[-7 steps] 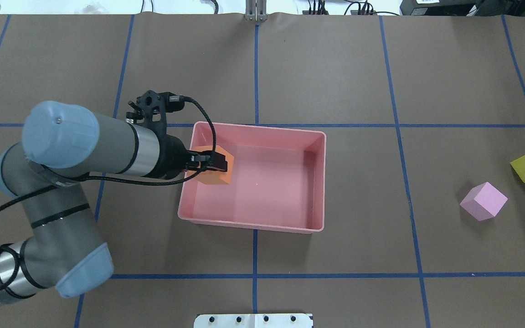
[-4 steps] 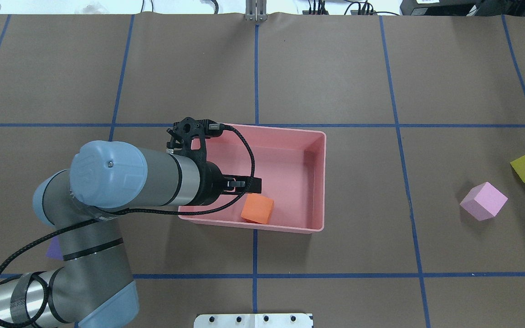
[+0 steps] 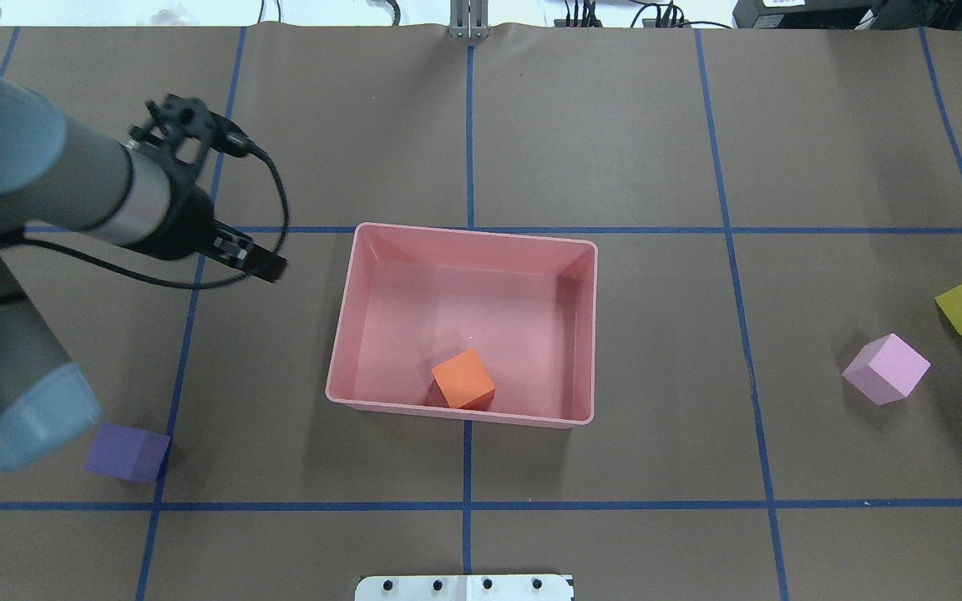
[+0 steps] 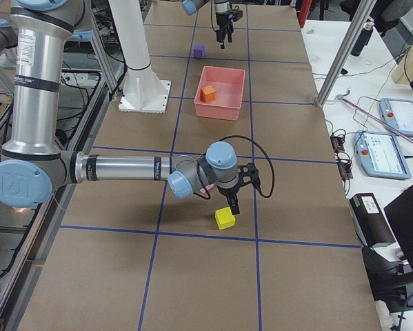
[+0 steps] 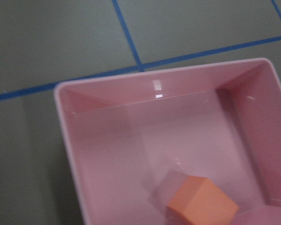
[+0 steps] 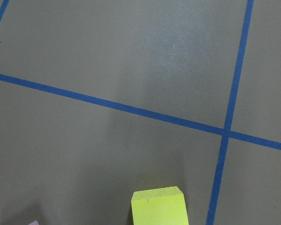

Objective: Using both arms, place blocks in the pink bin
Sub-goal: 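Raise the left gripper away from the bin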

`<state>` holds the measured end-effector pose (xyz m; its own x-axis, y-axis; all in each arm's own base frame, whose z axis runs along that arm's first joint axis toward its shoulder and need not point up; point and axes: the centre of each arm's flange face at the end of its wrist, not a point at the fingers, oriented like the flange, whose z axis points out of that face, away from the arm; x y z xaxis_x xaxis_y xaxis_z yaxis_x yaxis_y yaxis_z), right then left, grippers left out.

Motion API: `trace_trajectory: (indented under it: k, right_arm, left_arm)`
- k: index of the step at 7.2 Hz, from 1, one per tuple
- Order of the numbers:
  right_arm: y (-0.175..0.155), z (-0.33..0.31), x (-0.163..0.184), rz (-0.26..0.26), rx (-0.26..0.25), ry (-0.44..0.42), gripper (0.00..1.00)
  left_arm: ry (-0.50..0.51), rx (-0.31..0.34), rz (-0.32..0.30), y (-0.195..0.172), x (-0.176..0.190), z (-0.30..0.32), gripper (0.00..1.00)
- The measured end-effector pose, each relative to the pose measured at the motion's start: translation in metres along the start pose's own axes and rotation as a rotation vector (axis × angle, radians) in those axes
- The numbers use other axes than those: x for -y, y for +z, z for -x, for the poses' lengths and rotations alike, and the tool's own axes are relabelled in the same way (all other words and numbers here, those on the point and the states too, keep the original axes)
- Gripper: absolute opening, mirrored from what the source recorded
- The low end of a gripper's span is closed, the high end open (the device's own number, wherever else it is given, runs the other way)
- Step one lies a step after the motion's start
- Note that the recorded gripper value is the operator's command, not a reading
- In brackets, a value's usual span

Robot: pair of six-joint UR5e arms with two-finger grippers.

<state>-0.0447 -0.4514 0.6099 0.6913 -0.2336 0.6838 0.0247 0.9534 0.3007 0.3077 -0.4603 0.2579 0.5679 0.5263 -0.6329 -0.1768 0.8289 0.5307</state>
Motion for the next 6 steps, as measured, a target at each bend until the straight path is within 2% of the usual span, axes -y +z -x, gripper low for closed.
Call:
trace_trajectory:
  k: [2, 3, 6]
  right_arm:
    - [0.012, -0.002, -0.018, 0.011, -0.021, -0.003, 1.0]
    - [0.019, -0.008, -0.027, 0.01, -0.03, -0.01, 1.0]
    - [0.059, -0.019, -0.045, -0.032, -0.037, -0.103, 1.0]
  left_arm:
    - [0.155, 0.025, 0.079, -0.025, -0.01, 0.182, 1.0]
    - [0.19, 0.034, 0.091, -0.034, -0.019, 0.235, 1.0]
    - [0.207, 0.041, 0.096, -0.041, -0.039, 0.276, 1.0]
